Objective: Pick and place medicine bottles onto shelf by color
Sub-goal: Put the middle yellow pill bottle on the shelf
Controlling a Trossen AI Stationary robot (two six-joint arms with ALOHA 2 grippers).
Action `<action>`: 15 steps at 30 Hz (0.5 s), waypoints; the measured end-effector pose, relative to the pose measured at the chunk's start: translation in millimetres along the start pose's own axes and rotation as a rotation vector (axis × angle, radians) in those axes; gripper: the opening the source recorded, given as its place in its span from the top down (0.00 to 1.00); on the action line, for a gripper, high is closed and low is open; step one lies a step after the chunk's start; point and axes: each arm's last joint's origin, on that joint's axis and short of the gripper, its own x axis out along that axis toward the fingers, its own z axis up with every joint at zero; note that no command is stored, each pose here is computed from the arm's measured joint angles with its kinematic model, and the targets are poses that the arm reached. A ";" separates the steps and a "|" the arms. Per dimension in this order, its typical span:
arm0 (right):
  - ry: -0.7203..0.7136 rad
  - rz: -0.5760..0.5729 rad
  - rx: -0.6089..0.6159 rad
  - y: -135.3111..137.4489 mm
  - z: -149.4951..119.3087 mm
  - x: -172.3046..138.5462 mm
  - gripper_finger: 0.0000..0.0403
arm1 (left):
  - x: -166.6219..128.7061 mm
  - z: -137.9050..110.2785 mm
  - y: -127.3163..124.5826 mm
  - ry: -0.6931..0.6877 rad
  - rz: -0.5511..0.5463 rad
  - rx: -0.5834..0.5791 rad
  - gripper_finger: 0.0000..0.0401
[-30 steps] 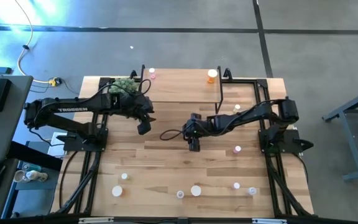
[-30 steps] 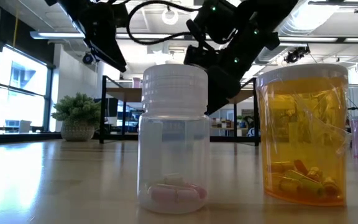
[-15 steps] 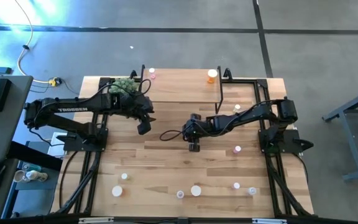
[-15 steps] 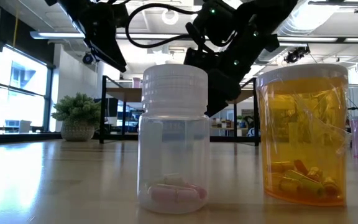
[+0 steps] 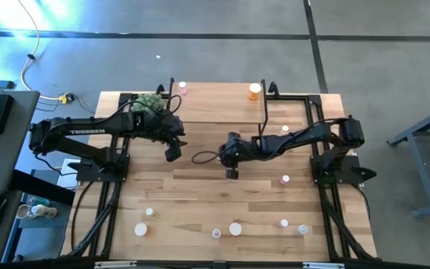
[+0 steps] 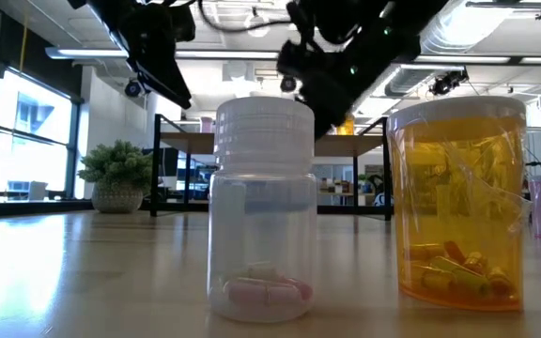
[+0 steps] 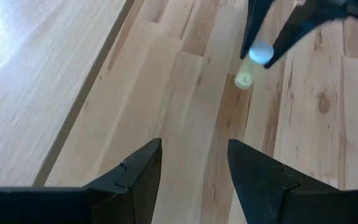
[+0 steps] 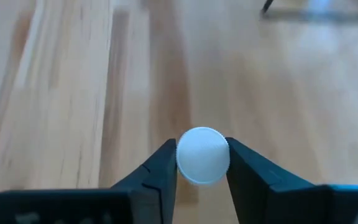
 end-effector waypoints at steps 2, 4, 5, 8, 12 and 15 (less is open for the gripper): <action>-0.053 -0.035 0.007 -6.9 8.3 -11.4 0.74 | 0.0 0.1 0.0 -0.001 0.000 0.000 0.56; -0.117 -0.080 0.018 -15.7 17.0 -22.6 0.74 | 0.0 0.0 0.0 0.000 0.000 0.003 0.56; -0.140 -0.105 0.022 -20.7 20.3 -29.0 0.74 | 0.0 0.2 0.0 -0.002 0.000 0.009 0.56; -0.226 -0.192 0.036 -38.7 31.2 -50.2 0.73 | 0.0 0.5 0.0 -0.005 0.000 0.026 0.56; -0.324 -0.311 0.077 -68.0 40.7 -81.2 0.73 | 0.0 1.0 -0.1 -0.010 -0.001 0.026 0.56; -0.370 -0.388 0.124 -94.9 48.4 -104.1 0.73 | 0.0 1.7 -0.1 -0.018 -0.001 0.026 0.56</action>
